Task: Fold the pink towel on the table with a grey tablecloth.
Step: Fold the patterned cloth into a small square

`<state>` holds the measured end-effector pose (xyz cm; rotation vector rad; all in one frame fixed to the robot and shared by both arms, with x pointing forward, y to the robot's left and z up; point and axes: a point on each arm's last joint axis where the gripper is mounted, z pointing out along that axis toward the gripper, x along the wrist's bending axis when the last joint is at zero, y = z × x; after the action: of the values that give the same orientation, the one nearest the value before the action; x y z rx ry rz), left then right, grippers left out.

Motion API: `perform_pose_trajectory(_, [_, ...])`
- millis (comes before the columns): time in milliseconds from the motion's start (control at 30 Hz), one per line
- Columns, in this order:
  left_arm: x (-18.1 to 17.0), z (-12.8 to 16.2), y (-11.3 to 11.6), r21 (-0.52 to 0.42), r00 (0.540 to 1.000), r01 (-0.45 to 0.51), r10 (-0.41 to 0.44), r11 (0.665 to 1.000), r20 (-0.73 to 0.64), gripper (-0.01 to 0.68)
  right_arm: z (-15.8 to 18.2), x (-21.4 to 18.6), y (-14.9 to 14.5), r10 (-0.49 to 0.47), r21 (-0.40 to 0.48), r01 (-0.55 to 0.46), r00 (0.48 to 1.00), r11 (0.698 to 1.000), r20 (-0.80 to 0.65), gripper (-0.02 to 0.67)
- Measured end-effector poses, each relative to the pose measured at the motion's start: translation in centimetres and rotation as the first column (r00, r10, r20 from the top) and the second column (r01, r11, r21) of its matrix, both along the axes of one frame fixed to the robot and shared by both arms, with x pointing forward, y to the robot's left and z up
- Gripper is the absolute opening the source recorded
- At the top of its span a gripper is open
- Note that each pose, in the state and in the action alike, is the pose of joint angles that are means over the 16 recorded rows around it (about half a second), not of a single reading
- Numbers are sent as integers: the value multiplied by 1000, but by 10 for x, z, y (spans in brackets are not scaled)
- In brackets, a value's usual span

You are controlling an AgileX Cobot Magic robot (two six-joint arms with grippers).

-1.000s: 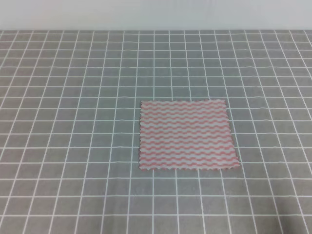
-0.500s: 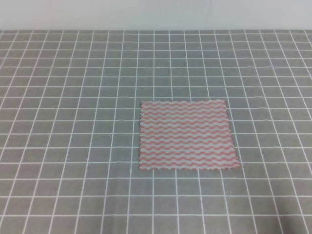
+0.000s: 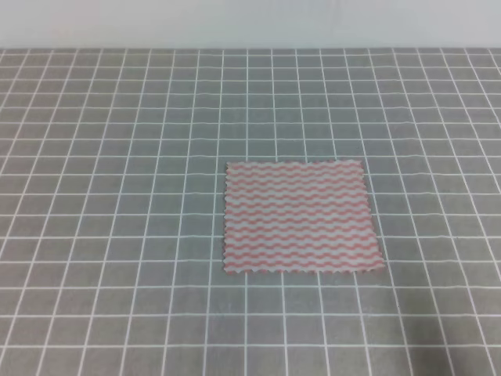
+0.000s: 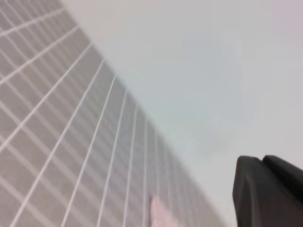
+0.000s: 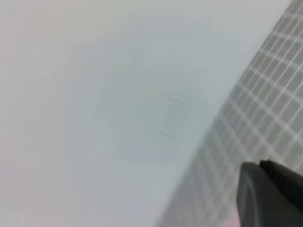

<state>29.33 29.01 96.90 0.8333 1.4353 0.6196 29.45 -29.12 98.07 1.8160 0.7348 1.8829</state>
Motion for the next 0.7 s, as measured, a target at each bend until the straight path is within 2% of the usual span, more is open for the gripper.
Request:
perform_pose_trajectory(67, [0, 3, 0, -110, 1000, -9, 12, 994, 19, -1, 3, 0, -1, -11, 122, 9, 1000, 992, 18, -18])
perform_pose_trajectory(167, [1, 7, 3, -240, 998, -30, 42, 970, 48, -1, 5, 0, -3, -23, 272, 13, 999, 962, 32, -18])
perform_pose_trajectory(267, [1, 10, 5, -291, 995, -49, 72, 955, 68, -1, 5, 0, -3, -20, 329, 9, 999, 944, 31, -18])
perform_pose_trajectory(333, [1, 11, 6, -300, 993, -58, 85, 952, 77, -1, 5, 0, -2, -11, 326, 1, 1000, 945, 29, -18])
perform_pose_trajectory(500, [1, 11, 8, -242, 992, -72, 95, 968, 86, -1, 2, 0, 4, 53, 250, -52, 999, 967, 3, -18])
perform_pose_trajectory(700, [6, 16, 5, -113, 997, -62, 68, 992, 48, 0, -1, -1, 12, 138, 118, -133, 990, 984, -36, -18])
